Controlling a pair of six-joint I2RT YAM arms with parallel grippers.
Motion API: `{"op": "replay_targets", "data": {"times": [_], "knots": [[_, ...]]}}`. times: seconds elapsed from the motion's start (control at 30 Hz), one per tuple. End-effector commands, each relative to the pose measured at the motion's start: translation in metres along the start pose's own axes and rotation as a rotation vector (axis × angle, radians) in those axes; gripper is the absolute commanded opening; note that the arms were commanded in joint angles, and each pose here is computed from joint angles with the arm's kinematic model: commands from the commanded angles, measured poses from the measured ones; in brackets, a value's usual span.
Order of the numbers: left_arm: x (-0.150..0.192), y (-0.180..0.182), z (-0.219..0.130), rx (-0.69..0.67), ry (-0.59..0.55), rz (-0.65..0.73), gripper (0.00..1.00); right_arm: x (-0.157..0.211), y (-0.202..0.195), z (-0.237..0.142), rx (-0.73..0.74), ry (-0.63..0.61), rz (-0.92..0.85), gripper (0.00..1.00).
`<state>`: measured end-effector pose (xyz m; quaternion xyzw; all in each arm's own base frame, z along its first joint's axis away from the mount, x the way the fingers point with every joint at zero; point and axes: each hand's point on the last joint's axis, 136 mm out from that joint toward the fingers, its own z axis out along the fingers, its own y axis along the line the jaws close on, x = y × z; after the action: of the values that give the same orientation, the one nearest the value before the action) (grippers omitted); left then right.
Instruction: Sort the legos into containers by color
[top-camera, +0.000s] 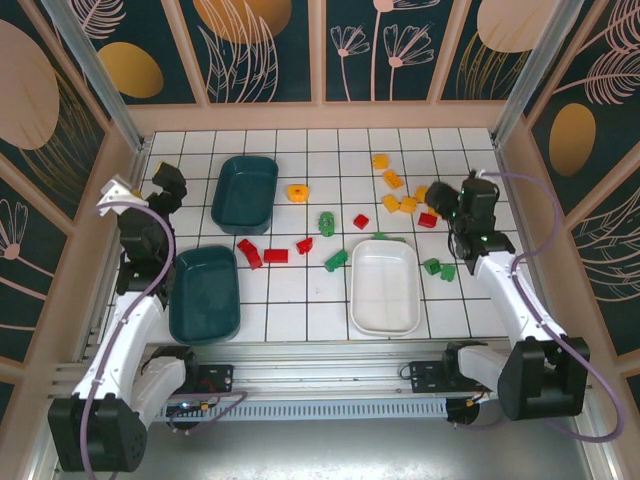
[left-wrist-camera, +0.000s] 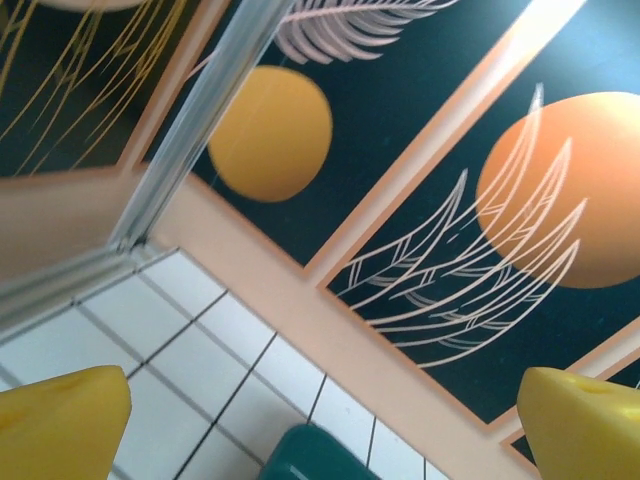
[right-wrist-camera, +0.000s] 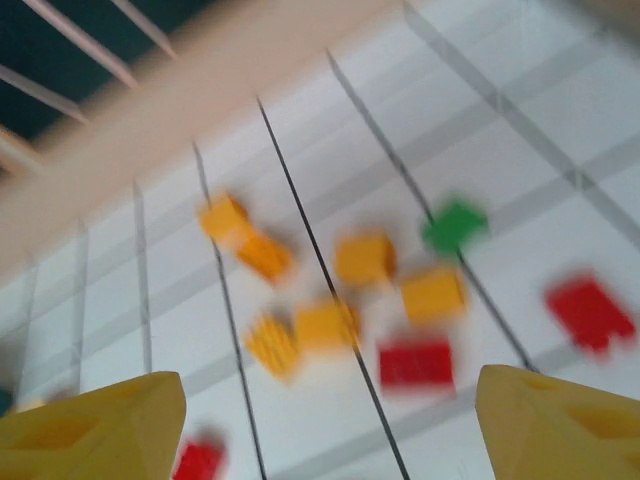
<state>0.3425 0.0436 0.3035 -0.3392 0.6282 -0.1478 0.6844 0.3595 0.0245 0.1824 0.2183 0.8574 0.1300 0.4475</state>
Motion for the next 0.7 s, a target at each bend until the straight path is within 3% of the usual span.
{"op": "replay_targets", "data": {"times": [0.0, 0.2, 0.43, 0.67], "knots": [[0.048, 0.037, -0.001, -0.12, 0.164, -0.06, 0.99, 0.071, 0.006, -0.008, -0.008, 0.266, 0.004, 0.75], [0.127, 0.034, 0.026, -0.14, 0.56, 0.026, 0.77, 0.129, -0.005, -0.018, 0.053, 0.439, -0.062, 0.77], [0.144, 0.029, 0.048, -0.14, 0.634, 0.045, 0.77, 0.176, -0.015, -0.033, 0.092, 0.572, -0.077, 0.74], [0.152, 0.027, 0.068, -0.159, 0.665, 0.069, 0.77, 0.204, -0.025, -0.033, 0.138, 0.618, -0.069, 0.55]]}}
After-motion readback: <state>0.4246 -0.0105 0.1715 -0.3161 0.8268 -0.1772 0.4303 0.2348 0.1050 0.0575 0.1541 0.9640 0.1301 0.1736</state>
